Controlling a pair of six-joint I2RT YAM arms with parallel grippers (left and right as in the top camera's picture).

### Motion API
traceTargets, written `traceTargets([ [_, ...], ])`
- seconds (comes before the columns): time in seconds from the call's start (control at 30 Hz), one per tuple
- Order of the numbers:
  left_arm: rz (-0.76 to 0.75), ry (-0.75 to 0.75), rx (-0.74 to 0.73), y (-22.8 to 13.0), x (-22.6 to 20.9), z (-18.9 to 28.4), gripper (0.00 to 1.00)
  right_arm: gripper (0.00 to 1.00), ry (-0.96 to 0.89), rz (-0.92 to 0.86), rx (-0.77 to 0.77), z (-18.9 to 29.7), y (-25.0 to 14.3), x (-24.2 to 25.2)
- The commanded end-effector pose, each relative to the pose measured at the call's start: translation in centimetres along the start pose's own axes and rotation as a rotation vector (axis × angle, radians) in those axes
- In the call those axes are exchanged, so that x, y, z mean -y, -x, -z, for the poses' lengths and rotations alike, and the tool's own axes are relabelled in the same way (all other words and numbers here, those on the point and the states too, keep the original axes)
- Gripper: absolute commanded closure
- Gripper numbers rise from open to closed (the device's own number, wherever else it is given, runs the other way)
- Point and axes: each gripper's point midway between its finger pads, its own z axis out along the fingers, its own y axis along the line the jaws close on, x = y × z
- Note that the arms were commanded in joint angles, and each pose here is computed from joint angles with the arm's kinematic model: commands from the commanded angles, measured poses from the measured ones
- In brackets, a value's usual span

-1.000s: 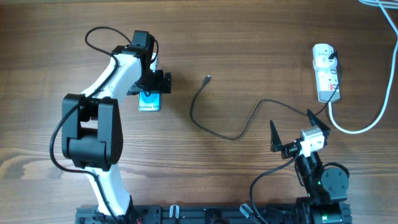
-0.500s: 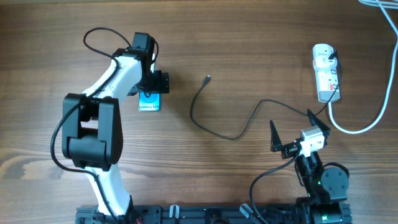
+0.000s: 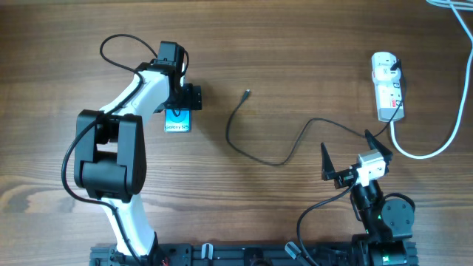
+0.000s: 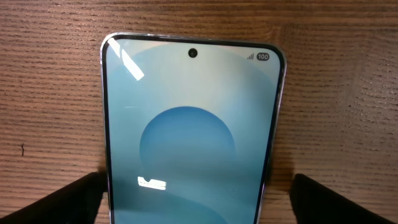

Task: Plug charger to phone and switch on socket
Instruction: 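Close the left gripper on the phone's top edge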

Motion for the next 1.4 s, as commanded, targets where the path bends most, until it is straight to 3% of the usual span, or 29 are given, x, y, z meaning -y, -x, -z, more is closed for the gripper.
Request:
traceTargets([
  [0.0, 0.011, 0.001, -0.027, -0.6, -0.2, -0.9, 0.0, 0.0, -0.001, -0.003, 0.009, 0.0, 0.2, 0.0],
  [0.37, 0.007, 0.012, -0.082, -1.9, -0.4, -2.5, 0.15, 0.0, -0.001, -0.003, 0.009, 0.0, 0.2, 0.0],
  [0.63, 0.007, 0.013, -0.087, -2.0, -0.4, -2.6, 0.38, 0.0, -0.001, -0.003, 0.009, 0.0, 0.2, 0.0],
  [0.93, 0.008, 0.012, -0.076, -1.2, -0.3, -1.4, 0.41, 0.0, -0.001, -0.003, 0.009, 0.0, 0.2, 0.0],
  [1.37, 0.074, -0.046, 0.167, 3.3, 0.1, 8.9, 0.41, 0.0, 0.0, -0.003, 0.008, 0.0, 0.2, 0.0],
])
